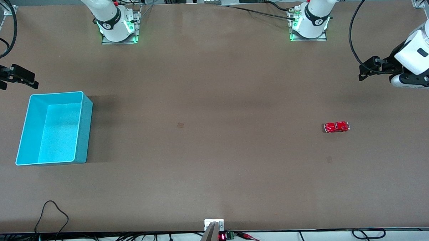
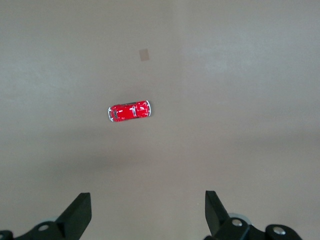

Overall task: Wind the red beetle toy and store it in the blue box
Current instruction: 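Move the left gripper toward the red toy car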

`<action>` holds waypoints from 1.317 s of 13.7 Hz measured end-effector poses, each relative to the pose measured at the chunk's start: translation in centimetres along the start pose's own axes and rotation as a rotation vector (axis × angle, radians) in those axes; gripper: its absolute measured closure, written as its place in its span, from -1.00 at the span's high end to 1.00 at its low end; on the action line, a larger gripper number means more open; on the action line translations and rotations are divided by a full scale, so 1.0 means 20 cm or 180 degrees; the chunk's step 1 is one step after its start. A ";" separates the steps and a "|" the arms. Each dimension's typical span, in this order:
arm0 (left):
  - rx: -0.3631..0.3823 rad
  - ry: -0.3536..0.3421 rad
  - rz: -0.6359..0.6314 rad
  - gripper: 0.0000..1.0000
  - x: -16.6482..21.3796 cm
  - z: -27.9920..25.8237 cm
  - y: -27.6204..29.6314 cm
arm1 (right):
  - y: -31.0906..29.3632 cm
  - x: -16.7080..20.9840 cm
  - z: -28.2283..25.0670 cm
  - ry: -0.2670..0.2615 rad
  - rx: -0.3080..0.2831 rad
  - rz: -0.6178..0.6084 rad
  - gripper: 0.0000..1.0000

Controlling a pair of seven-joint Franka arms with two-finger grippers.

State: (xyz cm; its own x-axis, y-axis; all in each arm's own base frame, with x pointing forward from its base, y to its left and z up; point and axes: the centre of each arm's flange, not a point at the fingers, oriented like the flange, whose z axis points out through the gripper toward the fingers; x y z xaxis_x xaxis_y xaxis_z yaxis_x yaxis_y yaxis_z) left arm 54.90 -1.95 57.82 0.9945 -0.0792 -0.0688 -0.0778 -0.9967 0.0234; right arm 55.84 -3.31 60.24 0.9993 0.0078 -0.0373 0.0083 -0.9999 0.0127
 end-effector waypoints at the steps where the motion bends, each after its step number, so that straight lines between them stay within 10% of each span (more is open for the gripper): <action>1: -0.0003 -0.0064 0.0002 1.00 -0.01 0.01 0.00 | 0.00 0.00 0.00 0.0000 0.0000 0.0000 1.00; 8: -0.0020 -0.0419 0.0074 1.00 -0.07 0.05 0.02 | 0.00 0.00 0.00 -0.0001 0.0000 0.0000 1.00; 18: -0.0136 -0.0541 0.1735 1.00 -0.05 0.12 0.01 | 0.00 0.00 0.00 0.0000 0.0000 0.0000 1.00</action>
State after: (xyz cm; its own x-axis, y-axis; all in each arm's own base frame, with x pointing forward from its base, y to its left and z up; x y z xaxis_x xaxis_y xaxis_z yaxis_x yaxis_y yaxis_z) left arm 53.65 -2.08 55.53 0.7859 -0.5869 -0.1948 -0.5698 -0.8097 0.1405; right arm 55.86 -3.31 60.21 0.9993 0.0078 -0.0372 0.0083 -0.9999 0.0127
